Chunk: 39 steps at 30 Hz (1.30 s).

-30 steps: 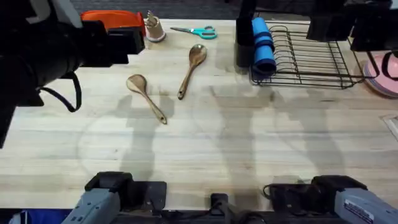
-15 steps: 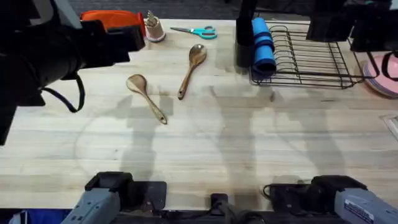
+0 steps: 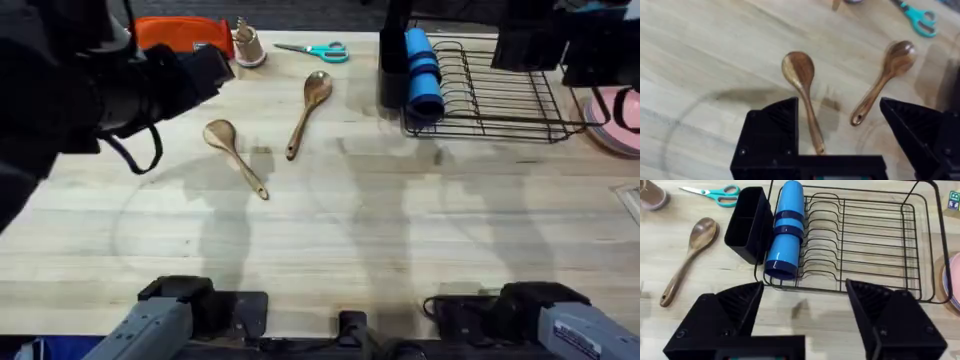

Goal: Pick up the spoon on the table one by one and put them onto the rack

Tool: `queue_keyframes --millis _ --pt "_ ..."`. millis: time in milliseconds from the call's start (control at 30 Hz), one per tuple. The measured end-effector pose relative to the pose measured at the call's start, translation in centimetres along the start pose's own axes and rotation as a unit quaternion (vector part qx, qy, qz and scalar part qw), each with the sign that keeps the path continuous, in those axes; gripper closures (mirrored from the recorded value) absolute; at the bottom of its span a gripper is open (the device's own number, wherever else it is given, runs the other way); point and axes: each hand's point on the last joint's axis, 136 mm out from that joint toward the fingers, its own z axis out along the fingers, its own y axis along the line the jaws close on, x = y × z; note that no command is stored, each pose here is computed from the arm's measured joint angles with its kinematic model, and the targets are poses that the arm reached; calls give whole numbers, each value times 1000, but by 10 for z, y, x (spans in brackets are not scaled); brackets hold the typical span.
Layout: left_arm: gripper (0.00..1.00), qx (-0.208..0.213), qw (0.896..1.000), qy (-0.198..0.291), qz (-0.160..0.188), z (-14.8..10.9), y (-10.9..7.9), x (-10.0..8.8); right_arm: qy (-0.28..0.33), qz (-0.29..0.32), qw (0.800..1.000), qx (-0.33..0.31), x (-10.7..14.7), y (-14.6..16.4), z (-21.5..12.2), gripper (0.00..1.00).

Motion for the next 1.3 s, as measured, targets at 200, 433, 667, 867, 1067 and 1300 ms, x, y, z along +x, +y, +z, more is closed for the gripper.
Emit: queue_keyframes --millis 200,433,667,867,1067,1300 --pt "7 -30 998 57 -1 26 6 18 0 0 1000 0 0 0 0 4" --pt "7 -68 990 122 -14 61 14 40 0 0 1000 0 0 0 0 3" --pt "8 -102 978 180 -14 94 22 64 0 0 1000 0 0 0 0 3" --pt "7 -119 970 210 -12 113 28 78 0 0 1000 0 0 0 0 3" --pt "7 -128 966 226 -10 131 30 87 0 0 1000 0 0 0 0 4" --pt "37 -149 952 269 -7 153 38 109 0 0 1000 0 0 0 0 3"
